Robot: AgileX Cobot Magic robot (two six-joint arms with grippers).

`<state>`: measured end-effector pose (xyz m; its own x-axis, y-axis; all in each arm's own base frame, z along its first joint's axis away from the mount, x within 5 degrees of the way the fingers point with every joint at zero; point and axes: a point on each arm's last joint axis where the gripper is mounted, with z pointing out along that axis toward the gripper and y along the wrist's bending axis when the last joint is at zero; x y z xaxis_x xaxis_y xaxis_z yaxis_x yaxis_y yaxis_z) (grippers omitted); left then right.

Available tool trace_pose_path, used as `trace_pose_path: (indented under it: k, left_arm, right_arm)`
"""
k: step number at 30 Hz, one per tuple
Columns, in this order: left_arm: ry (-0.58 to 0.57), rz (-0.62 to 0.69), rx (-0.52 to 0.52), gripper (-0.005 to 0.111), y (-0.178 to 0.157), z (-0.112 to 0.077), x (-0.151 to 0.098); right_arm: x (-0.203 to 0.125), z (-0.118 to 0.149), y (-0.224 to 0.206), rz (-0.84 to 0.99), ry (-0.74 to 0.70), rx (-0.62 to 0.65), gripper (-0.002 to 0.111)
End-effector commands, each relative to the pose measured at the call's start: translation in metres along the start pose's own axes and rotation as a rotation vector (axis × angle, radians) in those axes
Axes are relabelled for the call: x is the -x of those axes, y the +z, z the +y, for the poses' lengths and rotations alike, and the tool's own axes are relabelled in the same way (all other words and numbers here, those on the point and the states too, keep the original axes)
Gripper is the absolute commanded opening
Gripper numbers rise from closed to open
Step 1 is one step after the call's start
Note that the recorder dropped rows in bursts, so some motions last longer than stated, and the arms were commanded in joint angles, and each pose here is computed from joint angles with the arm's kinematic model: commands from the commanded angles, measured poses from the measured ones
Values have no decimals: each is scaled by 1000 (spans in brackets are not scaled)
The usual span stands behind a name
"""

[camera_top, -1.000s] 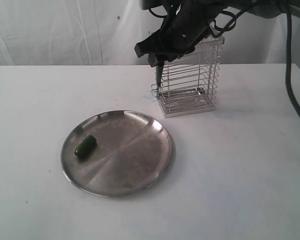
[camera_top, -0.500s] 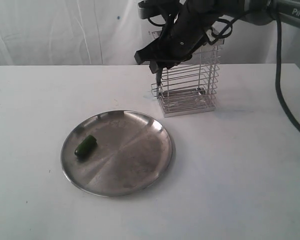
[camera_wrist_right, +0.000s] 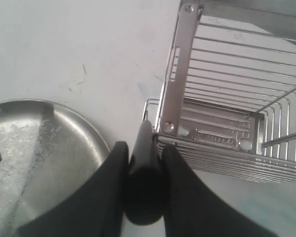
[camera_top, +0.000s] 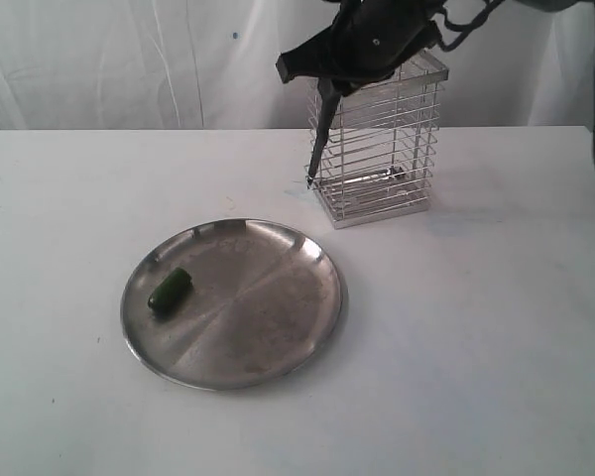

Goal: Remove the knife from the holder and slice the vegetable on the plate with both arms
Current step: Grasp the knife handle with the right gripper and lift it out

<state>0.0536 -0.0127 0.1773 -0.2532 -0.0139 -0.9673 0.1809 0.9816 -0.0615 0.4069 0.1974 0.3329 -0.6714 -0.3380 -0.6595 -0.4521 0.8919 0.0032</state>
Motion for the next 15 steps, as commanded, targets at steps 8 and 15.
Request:
trace_pose_path:
  k: [8, 15]
  left_arm:
    - [-2, -4, -6, 0, 0, 0, -1]
    - [-2, -4, -6, 0, 0, 0, -1]
  right_arm:
    - [4, 0, -77, -10, -10, -16, 0]
    - [5, 8, -127, -81, -39, 67, 0]
